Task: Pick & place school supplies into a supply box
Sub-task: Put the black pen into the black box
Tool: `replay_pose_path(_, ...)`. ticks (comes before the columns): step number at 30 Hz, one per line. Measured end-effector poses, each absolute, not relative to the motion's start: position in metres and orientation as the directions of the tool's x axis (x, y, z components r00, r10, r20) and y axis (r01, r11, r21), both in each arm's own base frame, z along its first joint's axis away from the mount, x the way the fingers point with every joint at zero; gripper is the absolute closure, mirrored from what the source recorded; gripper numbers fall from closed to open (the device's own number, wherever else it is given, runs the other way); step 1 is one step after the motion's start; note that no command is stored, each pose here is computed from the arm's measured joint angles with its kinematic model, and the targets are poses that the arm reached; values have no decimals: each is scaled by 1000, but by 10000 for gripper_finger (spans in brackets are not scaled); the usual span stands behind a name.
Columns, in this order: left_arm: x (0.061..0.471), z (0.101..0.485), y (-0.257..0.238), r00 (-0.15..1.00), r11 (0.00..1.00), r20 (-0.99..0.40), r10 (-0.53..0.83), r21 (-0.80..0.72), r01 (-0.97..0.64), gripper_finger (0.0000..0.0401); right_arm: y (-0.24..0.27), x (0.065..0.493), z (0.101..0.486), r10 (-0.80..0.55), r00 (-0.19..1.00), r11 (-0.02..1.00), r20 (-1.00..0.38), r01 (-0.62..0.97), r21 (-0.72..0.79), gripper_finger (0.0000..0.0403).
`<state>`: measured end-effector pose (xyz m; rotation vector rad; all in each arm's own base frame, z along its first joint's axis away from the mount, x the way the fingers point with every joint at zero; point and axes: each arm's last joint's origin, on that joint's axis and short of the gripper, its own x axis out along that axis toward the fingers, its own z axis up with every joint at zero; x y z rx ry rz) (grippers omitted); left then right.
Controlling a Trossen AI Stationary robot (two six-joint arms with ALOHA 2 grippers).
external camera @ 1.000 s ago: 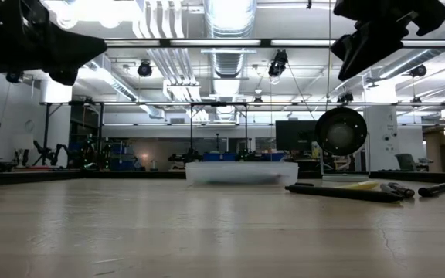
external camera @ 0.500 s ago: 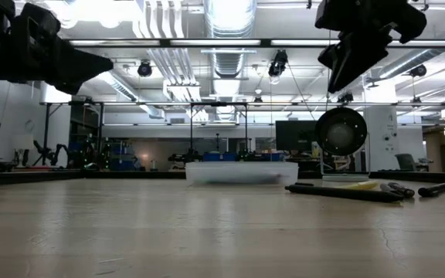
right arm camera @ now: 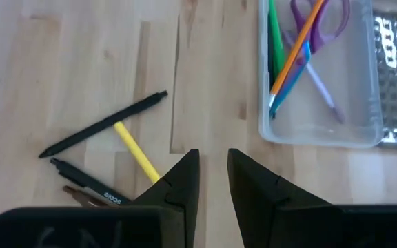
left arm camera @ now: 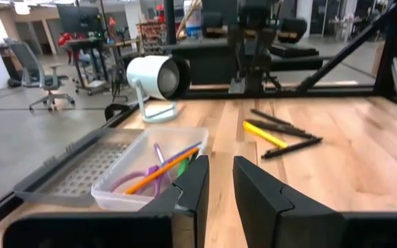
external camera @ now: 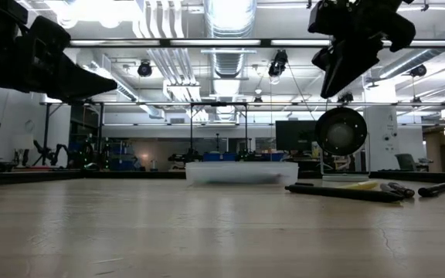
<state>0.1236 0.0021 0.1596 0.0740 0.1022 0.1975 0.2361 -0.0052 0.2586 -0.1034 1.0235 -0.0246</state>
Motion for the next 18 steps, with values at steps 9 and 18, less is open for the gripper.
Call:
replay_pose_path(9, 127, 152, 2, 967, 978, -158, 200, 99, -186, 349, -4, 239, 272, -45, 564, 994, -824, 108, 20, 335)
replay_pose_path(18, 129, 147, 2, 958, 977, -204, 200, 109, -181, 349, -3, 235, 270, -3, 523, 978, -852, 181, 107, 335)
